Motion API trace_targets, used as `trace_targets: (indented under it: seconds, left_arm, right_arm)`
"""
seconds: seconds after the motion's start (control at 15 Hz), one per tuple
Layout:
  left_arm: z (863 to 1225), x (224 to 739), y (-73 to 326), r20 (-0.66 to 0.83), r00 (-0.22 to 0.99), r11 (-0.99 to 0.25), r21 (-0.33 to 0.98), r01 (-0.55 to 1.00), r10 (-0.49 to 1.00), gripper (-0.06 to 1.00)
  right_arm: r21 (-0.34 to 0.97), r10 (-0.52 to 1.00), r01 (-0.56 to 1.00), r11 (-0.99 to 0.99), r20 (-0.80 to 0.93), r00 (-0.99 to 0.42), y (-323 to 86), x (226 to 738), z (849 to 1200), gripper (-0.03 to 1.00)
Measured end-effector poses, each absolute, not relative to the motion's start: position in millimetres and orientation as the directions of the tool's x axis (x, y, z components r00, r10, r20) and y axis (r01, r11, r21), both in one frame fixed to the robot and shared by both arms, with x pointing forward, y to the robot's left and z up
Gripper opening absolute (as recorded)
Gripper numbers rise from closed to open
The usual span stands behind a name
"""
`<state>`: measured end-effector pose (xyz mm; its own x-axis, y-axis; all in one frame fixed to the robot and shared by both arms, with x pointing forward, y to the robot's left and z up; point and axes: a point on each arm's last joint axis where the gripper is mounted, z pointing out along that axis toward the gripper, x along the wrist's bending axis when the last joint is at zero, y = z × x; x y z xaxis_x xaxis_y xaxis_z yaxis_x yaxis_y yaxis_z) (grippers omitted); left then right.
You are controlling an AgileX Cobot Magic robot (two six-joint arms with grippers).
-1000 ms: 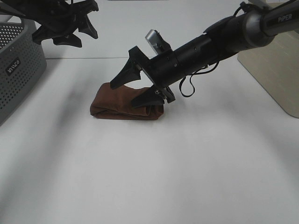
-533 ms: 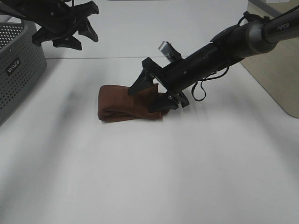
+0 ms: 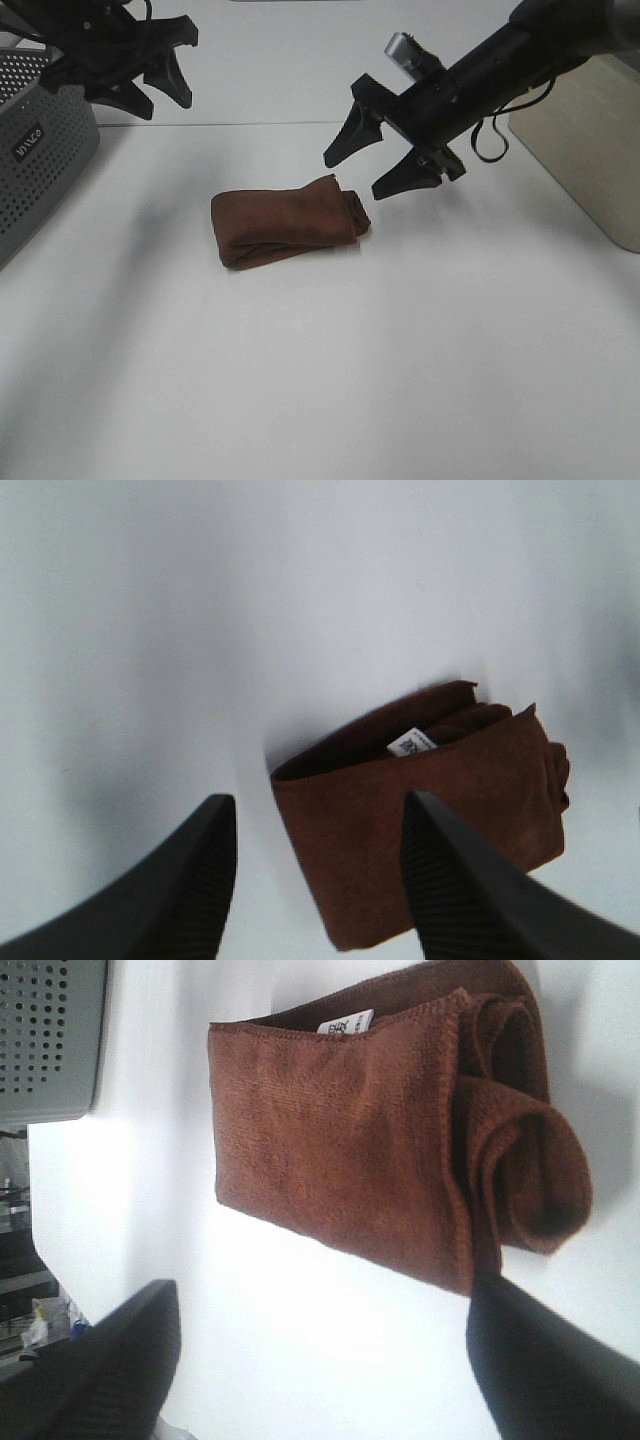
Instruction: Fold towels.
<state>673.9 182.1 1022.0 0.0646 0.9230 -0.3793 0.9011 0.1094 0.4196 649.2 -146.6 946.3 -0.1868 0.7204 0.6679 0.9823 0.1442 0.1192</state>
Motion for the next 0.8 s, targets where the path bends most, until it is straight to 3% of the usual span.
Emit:
trace_targets:
  seconds: [0.2, 0.4, 0.8]
  left_arm:
    - [1063, 652, 193, -0.29, 0.113, 0.032, 0.451, 0.892, 0.95, 0.49]
    - [1126, 609, 208, -0.202, 0.151, -0.029, 0.503, 0.864, 0.968, 0.49]
    - [1185, 522, 241, -0.062, 0.106, -0.054, 0.551, 0.833, 0.992, 0.49]
  right_arm:
    - [0.154, 0.806, 0.976, 0.154, 0.552, -0.214, -160, 634, 996, 0.74]
    - [0.193, 0.891, 0.965, 0.177, 0.386, -0.241, -183, 602, 1059, 0.74]
    - [0.268, 0.956, 0.949, 0.169, 0.192, -0.224, -216, 535, 1120, 0.74]
